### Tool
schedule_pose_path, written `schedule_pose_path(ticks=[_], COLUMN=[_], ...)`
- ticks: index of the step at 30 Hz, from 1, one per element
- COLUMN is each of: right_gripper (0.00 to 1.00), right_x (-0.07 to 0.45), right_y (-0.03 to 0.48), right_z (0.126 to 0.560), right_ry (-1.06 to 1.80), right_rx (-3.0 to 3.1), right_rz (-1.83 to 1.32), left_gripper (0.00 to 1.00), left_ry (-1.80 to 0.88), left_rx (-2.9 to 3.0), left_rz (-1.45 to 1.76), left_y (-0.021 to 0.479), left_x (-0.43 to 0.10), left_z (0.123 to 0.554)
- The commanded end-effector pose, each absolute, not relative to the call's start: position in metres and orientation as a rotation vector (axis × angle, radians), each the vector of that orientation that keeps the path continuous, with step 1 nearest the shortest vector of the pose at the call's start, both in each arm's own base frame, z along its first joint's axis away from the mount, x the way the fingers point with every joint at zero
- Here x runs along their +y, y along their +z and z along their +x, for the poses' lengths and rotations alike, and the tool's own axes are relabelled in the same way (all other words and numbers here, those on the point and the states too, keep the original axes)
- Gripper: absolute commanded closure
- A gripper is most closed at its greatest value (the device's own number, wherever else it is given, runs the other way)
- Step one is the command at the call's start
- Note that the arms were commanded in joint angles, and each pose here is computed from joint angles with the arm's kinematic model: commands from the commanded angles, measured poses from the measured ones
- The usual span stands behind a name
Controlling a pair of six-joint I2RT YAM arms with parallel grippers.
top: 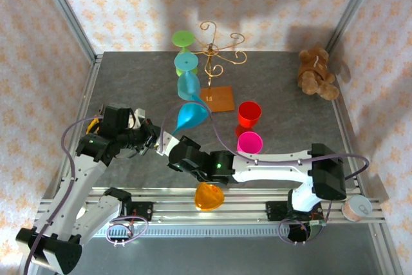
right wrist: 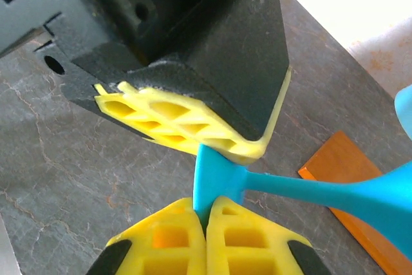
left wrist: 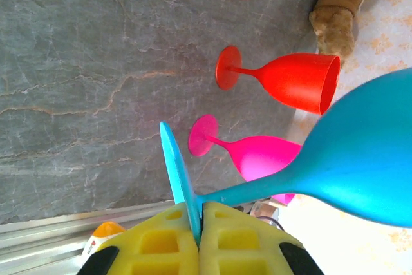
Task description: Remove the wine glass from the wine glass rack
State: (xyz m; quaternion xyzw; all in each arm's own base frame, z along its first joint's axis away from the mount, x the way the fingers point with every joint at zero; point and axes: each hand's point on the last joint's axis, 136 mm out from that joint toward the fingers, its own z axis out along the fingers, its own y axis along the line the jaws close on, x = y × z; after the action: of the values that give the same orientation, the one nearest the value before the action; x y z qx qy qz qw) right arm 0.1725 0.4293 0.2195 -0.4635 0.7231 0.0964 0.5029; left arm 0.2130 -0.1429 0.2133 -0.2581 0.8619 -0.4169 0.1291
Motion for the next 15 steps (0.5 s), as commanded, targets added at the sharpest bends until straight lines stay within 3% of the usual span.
schedule_pose_path(ticks=[1, 7, 15], right_gripper=[1.0, 0.98, 0.8], right_x=[0.442, 0.436, 0.43], right_y=[0.264, 0.275, 0.284], right_z=[0.166, 0.162, 0.158], right_ry=[0.37, 0.401, 0.435], right_rx=[1.706, 1.699, 1.706], right_rz=[-1.051, -1.045, -1.039], left_gripper=[1.0, 1.0, 1.0], left_ry=[-1.207, -1.198, -1.207], left_rx=[2.492, 2.488, 2.461], left_rz=[-0.689, -0.68, -0.656], left_y=[0.212, 0.21, 0.215], left_x=[-0.143, -0.143, -0.143], left_z=[0.217, 0.217, 0.218])
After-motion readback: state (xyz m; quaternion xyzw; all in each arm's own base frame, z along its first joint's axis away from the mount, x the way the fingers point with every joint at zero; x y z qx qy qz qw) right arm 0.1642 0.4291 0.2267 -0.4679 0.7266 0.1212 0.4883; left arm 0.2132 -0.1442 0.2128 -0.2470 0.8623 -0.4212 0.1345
